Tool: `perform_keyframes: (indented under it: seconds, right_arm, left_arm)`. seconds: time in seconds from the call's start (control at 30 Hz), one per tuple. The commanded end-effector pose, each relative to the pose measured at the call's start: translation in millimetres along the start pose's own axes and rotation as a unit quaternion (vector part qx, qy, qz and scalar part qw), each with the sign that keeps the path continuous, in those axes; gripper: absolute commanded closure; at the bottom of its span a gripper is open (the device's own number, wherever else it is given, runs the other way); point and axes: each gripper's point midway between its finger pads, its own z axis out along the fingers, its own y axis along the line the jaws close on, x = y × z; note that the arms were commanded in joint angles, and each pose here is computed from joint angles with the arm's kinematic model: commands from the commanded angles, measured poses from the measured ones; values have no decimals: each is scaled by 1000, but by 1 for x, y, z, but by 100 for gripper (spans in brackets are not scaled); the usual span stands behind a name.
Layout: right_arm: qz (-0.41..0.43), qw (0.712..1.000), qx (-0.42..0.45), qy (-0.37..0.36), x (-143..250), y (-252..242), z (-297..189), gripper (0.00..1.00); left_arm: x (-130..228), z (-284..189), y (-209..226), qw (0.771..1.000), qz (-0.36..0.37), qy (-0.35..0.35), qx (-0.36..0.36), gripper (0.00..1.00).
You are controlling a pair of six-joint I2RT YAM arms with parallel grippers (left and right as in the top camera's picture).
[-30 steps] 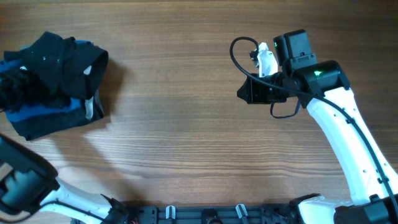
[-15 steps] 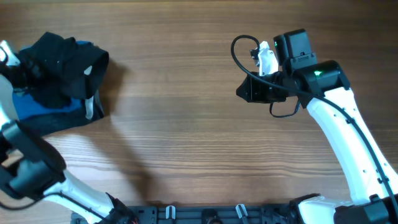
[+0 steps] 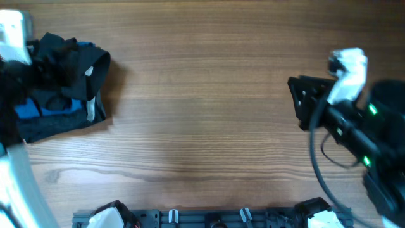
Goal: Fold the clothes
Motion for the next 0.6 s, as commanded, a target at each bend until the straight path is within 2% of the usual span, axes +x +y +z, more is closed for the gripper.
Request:
perform_keyframes:
  seconds: [0.0, 0.2, 0.4, 0.57]
  right_arm:
    - [-7, 999, 15, -38, -6, -2, -31, 1]
    - [-3, 1000, 23, -9, 11, -6, -35, 0]
    - [0, 999, 29, 14, 22, -9, -35, 0]
    - [15, 995, 39, 87, 58, -15, -39, 0]
  left_arm:
    - [1, -33, -37, 998, 63, -9, -5, 0]
    - [48, -35, -48, 996, 5, 84, 17, 0]
    - [50, -29, -44, 995, 0, 93, 19, 0]
    - [50, -28, -44, 995, 0, 93, 19, 0]
